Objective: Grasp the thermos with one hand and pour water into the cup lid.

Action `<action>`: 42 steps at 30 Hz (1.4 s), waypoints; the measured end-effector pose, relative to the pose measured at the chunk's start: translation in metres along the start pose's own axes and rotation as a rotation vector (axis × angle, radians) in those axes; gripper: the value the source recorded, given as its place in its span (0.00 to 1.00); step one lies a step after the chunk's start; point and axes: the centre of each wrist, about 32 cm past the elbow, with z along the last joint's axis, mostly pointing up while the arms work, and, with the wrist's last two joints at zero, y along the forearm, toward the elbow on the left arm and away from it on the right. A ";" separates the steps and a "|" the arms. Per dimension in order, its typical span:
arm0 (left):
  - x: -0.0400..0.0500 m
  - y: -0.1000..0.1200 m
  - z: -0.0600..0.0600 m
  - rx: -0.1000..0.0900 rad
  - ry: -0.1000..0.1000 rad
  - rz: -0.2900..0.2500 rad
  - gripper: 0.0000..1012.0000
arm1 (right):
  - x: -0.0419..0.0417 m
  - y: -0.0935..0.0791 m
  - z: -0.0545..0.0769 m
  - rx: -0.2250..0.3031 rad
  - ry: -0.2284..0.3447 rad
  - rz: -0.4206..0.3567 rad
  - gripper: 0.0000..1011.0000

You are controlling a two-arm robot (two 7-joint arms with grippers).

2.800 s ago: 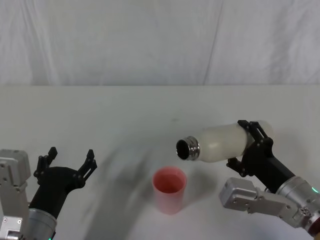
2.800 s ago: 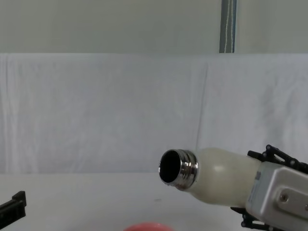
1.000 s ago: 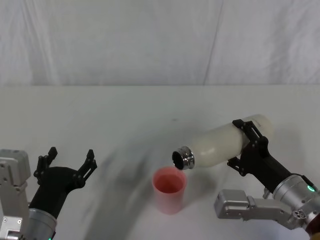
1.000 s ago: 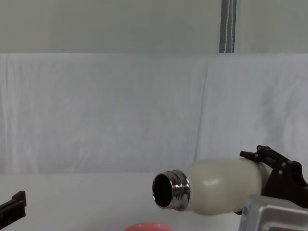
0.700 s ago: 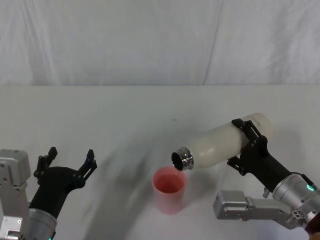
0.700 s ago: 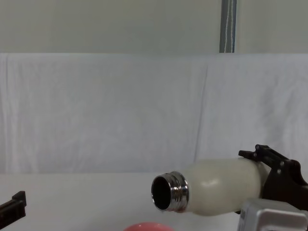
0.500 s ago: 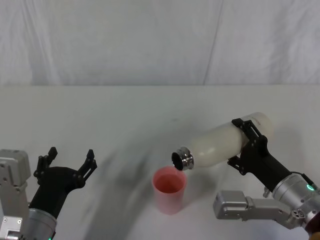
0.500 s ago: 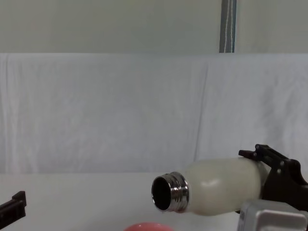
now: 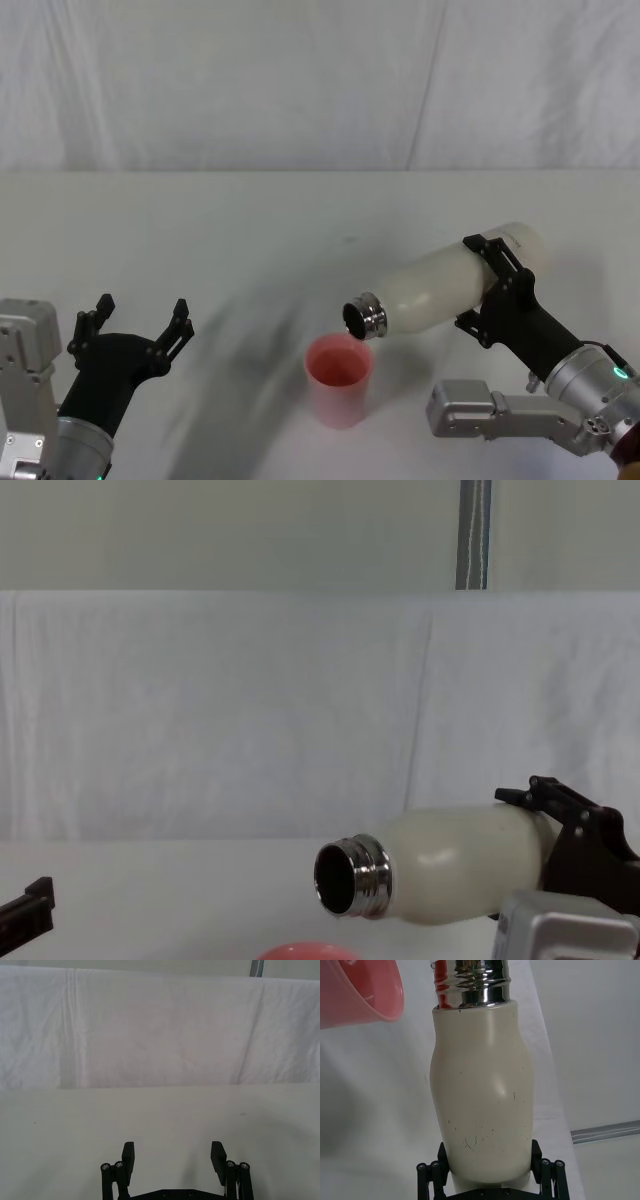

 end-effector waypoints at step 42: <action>0.0000 0.000 0.000 0.000 0.000 0.000 0.99 | 0.0004 0.001 0.001 0.014 -0.055 -0.003 0.95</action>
